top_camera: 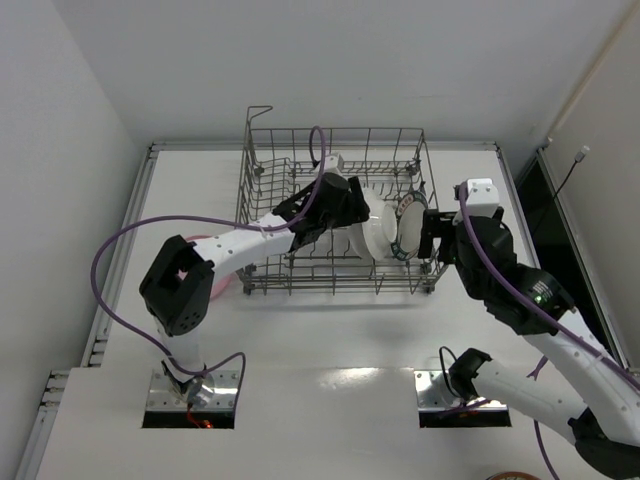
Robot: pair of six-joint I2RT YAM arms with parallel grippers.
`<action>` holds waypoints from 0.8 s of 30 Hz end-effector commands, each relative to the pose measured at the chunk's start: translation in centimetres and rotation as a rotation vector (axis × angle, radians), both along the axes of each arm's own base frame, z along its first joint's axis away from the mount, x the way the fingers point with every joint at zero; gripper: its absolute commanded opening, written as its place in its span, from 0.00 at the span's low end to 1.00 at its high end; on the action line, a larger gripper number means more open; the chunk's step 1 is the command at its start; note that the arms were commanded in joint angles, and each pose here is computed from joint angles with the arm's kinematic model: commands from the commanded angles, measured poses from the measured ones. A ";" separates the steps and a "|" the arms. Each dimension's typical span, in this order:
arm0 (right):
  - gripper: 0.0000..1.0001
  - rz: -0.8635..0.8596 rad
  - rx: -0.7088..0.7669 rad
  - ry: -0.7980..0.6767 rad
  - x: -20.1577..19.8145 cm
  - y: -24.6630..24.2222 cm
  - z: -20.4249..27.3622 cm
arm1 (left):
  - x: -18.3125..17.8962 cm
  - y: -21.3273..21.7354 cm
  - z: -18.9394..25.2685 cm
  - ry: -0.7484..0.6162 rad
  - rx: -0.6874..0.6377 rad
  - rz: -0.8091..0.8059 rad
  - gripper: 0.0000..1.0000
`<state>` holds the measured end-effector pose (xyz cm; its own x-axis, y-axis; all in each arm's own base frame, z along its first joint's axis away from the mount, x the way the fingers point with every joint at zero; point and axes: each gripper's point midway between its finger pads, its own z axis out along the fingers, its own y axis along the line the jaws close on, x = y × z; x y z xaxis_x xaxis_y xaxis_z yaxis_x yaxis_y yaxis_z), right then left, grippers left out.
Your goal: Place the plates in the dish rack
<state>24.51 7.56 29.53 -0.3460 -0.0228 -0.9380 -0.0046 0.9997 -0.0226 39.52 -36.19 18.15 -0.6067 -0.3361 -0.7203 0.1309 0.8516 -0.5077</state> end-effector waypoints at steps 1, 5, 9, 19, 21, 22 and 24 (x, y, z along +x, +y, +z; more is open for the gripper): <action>0.80 0.001 0.019 -0.023 0.3 0.2 0.8 | -0.1 -0.1 2.2 -0.050 -0.084 -0.055 0.61; 0.80 0.010 0.023 -0.020 0.3 0.4 0.8 | -0.3 -0.2 2.4 -0.066 -0.120 -0.081 0.57; 0.80 0.016 0.028 -0.011 0.4 0.7 0.6 | -0.5 -0.7 2.7 -0.077 -0.144 -0.107 0.43; 0.80 0.025 0.033 -0.009 0.8 1.3 0.5 | -2.0 -5.4 8.2 -0.156 -0.238 -0.236 0.52; 0.80 0.025 0.027 -0.002 0.9 1.4 0.3 | -2.2 -6.9 9.3 -0.166 -0.258 -0.271 0.57; 0.80 0.034 0.036 -0.007 0.9 1.5 0.6 | -2.6 -7.8 8.4 -0.146 -0.249 -0.291 0.59; 0.80 0.034 0.036 -0.007 0.9 1.5 0.6 | -2.9 -9.0 9.0 -0.153 -0.263 -0.317 0.61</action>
